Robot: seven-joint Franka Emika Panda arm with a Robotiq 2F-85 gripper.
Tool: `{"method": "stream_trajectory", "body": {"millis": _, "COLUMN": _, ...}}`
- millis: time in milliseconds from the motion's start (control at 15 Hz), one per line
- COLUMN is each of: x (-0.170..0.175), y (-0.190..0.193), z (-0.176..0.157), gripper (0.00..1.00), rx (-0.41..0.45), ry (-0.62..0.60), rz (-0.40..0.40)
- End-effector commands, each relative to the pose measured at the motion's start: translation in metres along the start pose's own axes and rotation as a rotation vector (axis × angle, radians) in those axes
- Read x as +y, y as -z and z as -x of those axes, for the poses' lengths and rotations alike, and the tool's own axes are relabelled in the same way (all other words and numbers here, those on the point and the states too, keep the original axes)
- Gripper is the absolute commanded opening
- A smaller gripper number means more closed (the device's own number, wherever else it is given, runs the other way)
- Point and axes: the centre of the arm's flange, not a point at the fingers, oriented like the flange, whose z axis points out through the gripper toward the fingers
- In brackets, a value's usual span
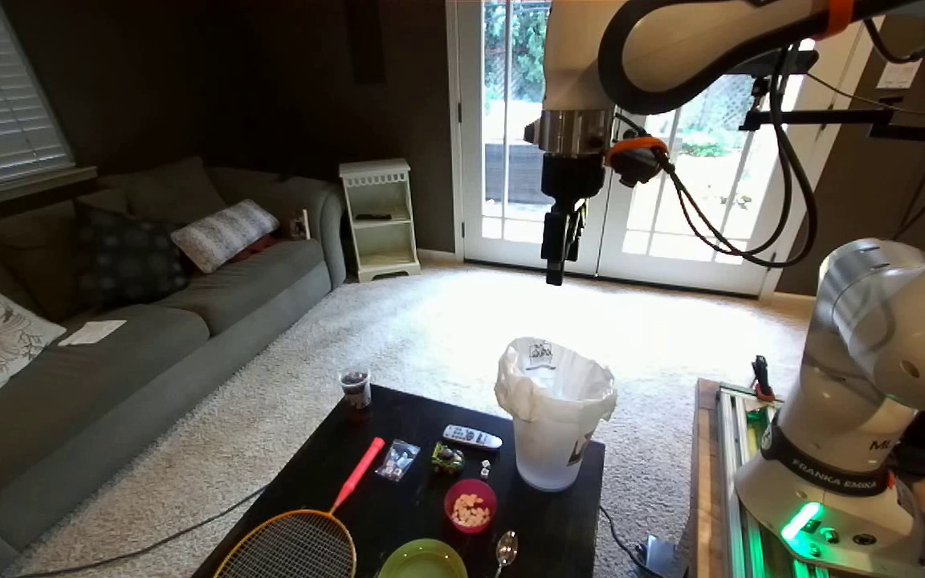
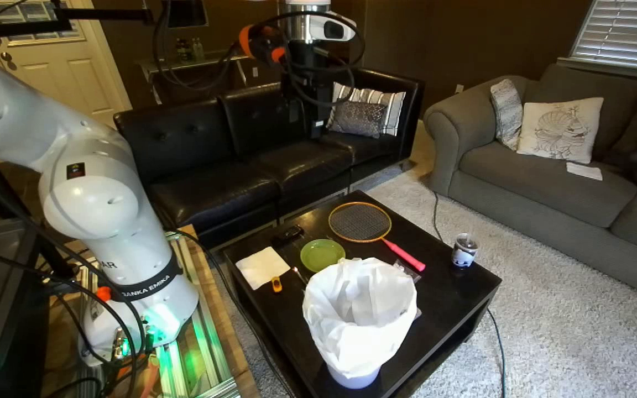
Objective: Turn the small orange object on the table
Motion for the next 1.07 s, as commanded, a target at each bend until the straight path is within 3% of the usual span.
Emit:
{"method": "stream_trajectory", "body": {"millis": 0, "x": 0.0, "y": 0.0, "z": 0.0, "gripper": 1.0, "rx": 0.0, "ry": 0.0, "rz": 0.0}}
{"method": "stream_trajectory", "body": {"millis": 800, "x": 0.0, "y": 0.0, "z": 0.0, "gripper": 1.0, "rx": 0.0, "ry": 0.0, "rz": 0.0}}
{"method": "stream_trajectory", "body": {"millis": 1000, "x": -0.017, "y": -0.034, "z": 0.004, "gripper": 1.0, "rx": -0.071, "ry": 0.044, "rz": -0.009}}
